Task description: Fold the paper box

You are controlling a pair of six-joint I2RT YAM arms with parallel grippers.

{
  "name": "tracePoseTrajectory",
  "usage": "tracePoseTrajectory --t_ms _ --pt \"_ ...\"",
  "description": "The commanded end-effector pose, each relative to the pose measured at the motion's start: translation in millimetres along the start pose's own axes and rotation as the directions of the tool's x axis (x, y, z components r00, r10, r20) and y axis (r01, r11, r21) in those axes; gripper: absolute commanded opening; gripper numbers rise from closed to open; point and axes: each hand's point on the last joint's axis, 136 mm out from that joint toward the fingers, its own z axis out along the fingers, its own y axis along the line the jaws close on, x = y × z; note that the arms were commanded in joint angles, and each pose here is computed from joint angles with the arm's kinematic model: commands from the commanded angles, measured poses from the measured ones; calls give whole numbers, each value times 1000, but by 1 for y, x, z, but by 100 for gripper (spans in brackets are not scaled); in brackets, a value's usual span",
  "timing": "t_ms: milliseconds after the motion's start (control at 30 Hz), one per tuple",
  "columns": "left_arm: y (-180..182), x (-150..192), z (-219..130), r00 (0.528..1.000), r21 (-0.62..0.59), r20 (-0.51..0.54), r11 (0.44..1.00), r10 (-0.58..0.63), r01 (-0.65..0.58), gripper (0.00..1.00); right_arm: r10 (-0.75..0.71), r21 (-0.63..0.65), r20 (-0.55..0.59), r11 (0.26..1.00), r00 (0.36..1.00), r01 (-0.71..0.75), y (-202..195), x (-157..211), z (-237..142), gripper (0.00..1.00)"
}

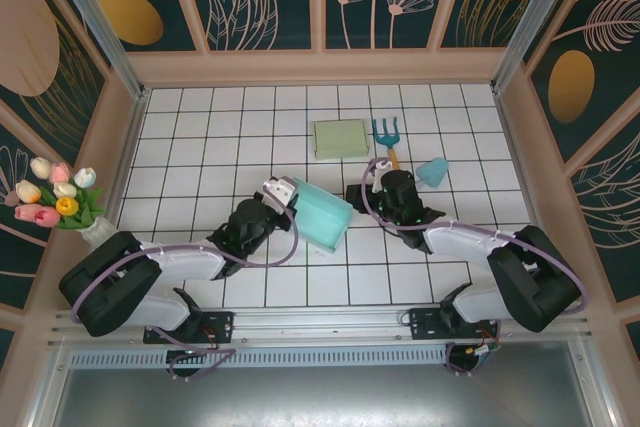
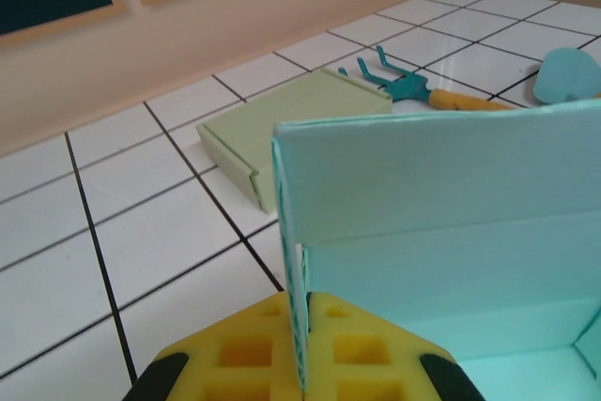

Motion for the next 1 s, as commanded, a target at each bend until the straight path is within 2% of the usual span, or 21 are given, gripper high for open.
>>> tracePoseTrajectory --t_ms 0,367,533,800,967 --pt "0 -1 -6 998 2 37 999 -53 53 2 21 -17 43 1000 999 -20 7 -6 -3 40" --pt "3 12 -18 999 -2 32 999 -43 43 1 120 209 164 966 979 -153 -39 -9 -37 40" --pt "3 8 -21 998 6 44 999 -46 46 1 140 172 158 971 977 -167 -38 1 -44 40" --pt "1 2 -21 996 20 51 998 -67 66 1 115 51 87 991 990 -120 -14 10 -32 40" --pt "0 -1 -19 996 24 53 997 -77 75 1 94 18 58 995 994 -95 -4 17 -24 40"
